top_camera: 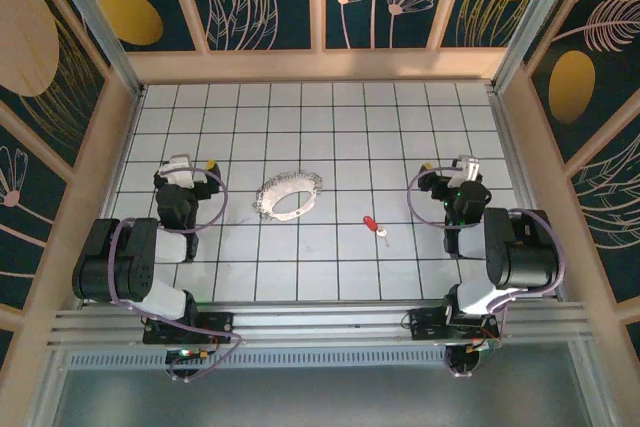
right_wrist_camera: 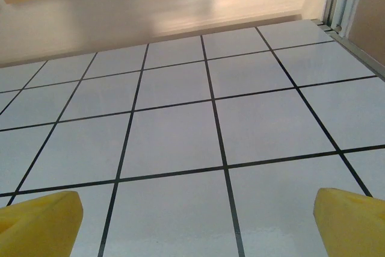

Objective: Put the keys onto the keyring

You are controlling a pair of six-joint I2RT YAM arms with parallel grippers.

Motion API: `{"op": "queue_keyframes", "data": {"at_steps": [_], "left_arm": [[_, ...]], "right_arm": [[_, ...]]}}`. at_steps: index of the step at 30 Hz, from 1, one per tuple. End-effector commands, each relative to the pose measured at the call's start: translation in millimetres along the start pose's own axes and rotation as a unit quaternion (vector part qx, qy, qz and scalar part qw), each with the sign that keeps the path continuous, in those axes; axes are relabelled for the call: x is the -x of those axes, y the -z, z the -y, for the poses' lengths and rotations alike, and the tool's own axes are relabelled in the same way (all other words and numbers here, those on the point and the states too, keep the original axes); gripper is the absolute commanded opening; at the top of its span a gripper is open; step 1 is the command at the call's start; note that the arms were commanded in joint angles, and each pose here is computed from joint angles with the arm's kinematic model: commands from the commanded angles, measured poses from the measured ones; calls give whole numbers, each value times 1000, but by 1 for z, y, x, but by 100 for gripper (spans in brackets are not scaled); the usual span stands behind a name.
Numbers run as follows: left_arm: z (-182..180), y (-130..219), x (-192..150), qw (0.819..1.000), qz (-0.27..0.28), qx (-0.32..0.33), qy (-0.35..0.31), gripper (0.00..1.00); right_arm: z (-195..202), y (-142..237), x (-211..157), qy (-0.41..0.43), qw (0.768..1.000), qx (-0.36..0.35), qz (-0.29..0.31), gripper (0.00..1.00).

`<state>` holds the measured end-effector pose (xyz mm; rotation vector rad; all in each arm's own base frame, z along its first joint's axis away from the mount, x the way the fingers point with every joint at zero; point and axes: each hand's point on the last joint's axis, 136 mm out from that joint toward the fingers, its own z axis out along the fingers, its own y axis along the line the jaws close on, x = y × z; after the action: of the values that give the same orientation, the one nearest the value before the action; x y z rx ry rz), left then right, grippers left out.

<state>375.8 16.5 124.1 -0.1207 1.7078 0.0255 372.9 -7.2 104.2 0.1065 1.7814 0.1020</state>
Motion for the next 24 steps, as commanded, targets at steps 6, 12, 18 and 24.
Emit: {"op": "queue_keyframes", "data": {"at_steps": [6,12,18,24], "left_arm": [[-1,0,12,1000,23,2,10,99],[-1,0,12,1000,22,2,10,99],[-1,0,12,1000,22,2,10,99],[-1,-1,11,1000,20,2,10,99]], "right_arm": [[-4,-2,17,8,999,11,30,99],[-4,-2,17,8,999,11,30,99],[-4,-2,17,8,999,11,30,99],[-3,-2,17,7,999,11,30,99]]}}
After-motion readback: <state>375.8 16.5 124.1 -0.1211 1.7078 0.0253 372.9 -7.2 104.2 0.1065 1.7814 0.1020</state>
